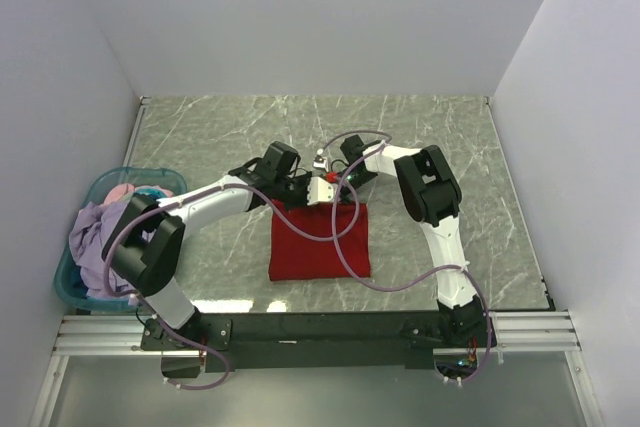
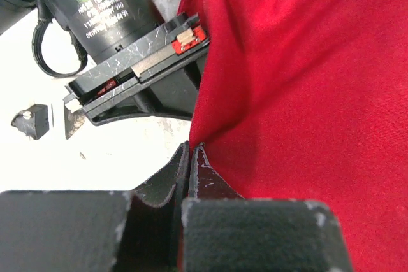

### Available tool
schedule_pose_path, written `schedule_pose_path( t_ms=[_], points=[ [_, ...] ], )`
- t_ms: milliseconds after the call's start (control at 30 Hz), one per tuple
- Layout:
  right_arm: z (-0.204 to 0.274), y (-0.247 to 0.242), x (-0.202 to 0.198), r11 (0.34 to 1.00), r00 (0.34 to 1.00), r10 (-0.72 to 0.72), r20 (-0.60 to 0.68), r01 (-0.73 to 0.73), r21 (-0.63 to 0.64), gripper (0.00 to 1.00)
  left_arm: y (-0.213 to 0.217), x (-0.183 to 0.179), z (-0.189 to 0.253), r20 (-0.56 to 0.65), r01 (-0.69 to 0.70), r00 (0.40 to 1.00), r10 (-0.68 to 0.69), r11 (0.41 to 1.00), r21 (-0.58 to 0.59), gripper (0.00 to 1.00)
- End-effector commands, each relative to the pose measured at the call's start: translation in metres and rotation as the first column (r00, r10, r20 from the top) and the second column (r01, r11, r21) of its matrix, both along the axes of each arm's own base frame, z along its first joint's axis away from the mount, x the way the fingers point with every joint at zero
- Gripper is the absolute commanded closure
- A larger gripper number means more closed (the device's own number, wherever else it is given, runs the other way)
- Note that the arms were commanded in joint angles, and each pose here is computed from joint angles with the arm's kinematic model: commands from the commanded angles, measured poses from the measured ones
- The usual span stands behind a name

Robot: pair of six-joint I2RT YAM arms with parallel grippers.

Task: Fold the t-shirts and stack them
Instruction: Fold the tshirt

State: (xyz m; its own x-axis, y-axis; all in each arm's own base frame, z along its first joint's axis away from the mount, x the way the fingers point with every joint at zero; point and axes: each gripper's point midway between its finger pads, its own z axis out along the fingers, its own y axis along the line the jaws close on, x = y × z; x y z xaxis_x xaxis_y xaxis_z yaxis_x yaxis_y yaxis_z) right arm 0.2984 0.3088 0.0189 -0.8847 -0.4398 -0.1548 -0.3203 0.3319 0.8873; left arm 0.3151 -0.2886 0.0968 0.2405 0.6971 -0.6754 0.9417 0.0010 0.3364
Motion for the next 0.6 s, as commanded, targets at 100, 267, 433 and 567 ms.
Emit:
schedule_pose_path(
  t_ms=[100, 267, 433, 567],
  points=[
    [0.019, -0.015, 0.016, 0.998, 0.995, -0.003, 0.104, 0.01, -0.064, 0.83, -0.003, 0.022, 0.0, 0.107, -0.006, 0.994, 0.007, 1.0, -0.009, 0.87],
    [0.038, -0.034, 0.038, 0.984, 0.967, -0.01, 0.256, 0.056, -0.171, 0.69, 0.002, 0.022, 0.005, 0.093, -0.034, 0.995, 0.034, 0.999, -0.01, 0.58],
    [0.059, -0.054, 0.058, 0.954, 0.918, 0.01, 0.396, 0.111, -0.28, 0.57, 0.008, 0.012, 0.048, 0.031, -0.067, 0.997, 0.071, 0.993, -0.099, 0.51],
    [0.089, -0.079, 0.08, 0.941, 0.887, -0.022, 0.461, 0.175, -0.291, 0.53, 0.022, -0.011, 0.081, -0.177, -0.159, 0.976, 0.126, 0.969, -0.188, 0.52]
  ],
)
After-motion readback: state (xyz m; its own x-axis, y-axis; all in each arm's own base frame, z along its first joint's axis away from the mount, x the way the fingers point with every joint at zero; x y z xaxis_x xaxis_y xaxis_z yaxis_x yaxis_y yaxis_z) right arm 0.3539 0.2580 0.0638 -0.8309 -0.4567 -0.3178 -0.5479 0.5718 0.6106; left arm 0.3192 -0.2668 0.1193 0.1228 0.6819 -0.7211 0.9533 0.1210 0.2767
